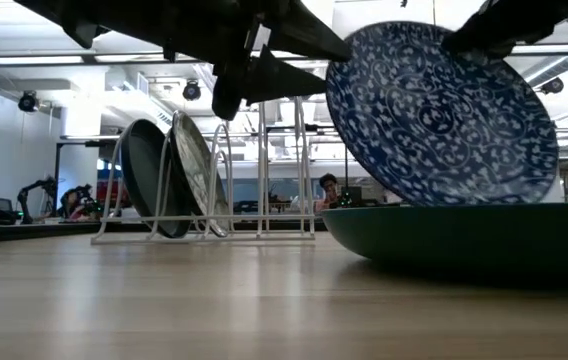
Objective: Sort dishes
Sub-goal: Put the blue pattern plate into the white dish rack
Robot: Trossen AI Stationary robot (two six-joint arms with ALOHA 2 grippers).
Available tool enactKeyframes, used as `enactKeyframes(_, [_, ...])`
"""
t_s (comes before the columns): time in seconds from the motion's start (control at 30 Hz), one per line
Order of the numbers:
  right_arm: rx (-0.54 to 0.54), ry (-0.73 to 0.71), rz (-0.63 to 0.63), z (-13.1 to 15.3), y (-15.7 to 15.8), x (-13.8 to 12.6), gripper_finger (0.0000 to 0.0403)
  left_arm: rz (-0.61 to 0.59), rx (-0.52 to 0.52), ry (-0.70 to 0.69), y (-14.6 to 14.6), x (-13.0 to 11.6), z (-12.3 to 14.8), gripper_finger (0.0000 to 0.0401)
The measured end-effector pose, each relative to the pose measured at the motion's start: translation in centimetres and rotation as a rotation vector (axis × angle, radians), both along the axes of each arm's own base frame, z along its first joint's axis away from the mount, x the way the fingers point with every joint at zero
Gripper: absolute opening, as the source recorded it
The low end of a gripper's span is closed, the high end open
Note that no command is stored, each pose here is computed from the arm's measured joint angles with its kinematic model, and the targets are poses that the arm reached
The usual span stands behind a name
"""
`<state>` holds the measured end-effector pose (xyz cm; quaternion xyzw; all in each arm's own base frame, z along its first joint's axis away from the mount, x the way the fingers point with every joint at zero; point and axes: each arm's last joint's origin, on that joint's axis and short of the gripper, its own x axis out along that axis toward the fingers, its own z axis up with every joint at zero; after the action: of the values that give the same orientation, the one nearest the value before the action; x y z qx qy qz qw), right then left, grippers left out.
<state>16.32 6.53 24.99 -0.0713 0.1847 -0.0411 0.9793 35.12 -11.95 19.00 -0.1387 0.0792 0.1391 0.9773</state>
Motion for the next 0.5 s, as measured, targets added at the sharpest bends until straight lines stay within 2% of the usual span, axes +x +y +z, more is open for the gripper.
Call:
enactKeyframes(0.3, [-0.03,-0.118,0.014,1.2,0.2,0.4,0.0,-0.006,-0.005,0.009,-0.5,0.9,-0.9,0.0211])
enactKeyframes(0.5, [-0.037,-0.13,0.02,1.4,0.2,0.4,0.0,-0.007,0.035,0.0,-0.8,1.5,-0.5,0.0163])
